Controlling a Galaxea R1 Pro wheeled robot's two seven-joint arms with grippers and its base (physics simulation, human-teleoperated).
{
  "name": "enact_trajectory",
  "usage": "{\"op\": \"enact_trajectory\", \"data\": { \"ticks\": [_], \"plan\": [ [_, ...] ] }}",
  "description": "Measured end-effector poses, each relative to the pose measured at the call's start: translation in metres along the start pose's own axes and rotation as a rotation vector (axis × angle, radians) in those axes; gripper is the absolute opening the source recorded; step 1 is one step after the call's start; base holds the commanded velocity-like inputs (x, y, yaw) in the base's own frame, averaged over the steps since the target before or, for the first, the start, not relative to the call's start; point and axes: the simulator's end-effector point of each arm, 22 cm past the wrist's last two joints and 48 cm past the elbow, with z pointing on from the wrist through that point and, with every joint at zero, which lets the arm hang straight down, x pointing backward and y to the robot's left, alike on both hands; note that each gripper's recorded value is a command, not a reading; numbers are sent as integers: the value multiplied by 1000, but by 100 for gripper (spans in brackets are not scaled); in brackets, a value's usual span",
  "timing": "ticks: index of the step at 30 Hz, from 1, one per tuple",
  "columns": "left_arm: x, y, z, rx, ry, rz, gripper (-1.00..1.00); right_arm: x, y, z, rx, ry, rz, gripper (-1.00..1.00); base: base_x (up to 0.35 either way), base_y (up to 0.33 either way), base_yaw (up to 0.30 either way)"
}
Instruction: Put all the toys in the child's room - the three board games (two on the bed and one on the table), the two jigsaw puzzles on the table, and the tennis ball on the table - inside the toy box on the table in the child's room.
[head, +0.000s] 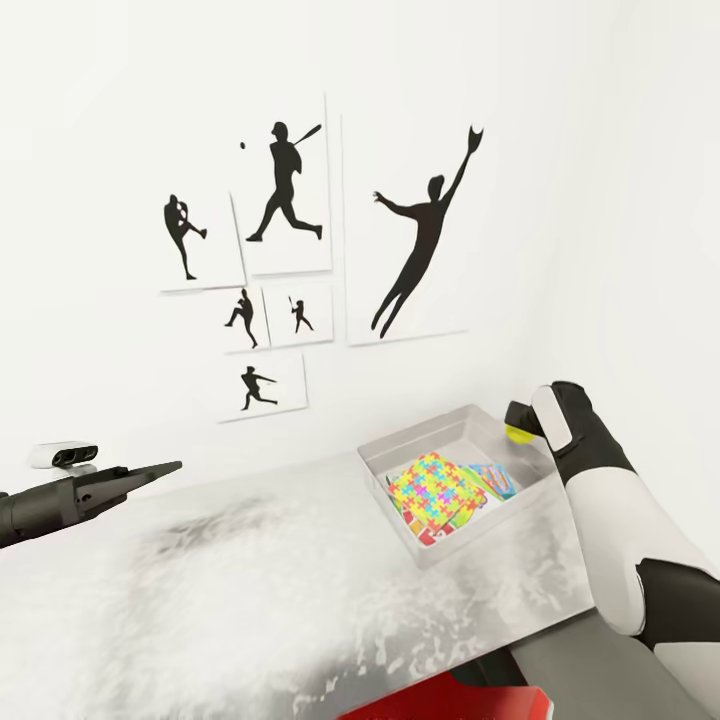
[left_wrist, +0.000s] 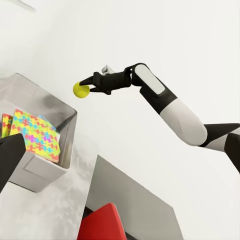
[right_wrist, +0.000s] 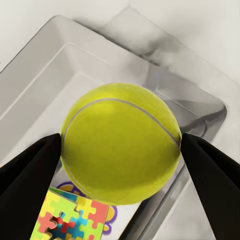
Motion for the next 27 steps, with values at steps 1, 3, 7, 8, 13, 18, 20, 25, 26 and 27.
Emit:
{"op": "enact_trajectory", "data": {
  "ticks": [1,3,7,8,13,18,20,25,26,27],
  "plan": [
    [0,1,0,0,0,-2,100,0,0,1,1,0,-1,-100,0,0,0],
    [1,2,0,-1,1,-5,100,1,0,2,2,2,-2,-100,0,0,0],
    [3,5,1,-3,3,-11,100,3,0,5,4,6,-3,-100,0,0,0],
    [3,6,1,-4,3,-12,100,3,0,6,5,8,-3,-100,0,0,0],
    [5,10,1,-7,6,-20,100,7,0,11,7,16,-6,-100,0,0,0],
    [7,13,1,-10,8,-27,100,11,0,16,10,23,-8,-100,0,0,0],
    [8,15,1,-11,8,-30,100,13,0,18,12,27,-10,-100,0,0,0],
    [10,18,2,-13,10,-39,100,17,-1,22,16,34,-12,-100,0,0,0],
    [10,19,1,-14,10,-41,100,18,-2,23,17,36,-12,-100,0,0,0],
    [11,20,2,-14,11,-42,100,18,-2,24,18,37,-13,-100,0,0,0]
  ]
}}
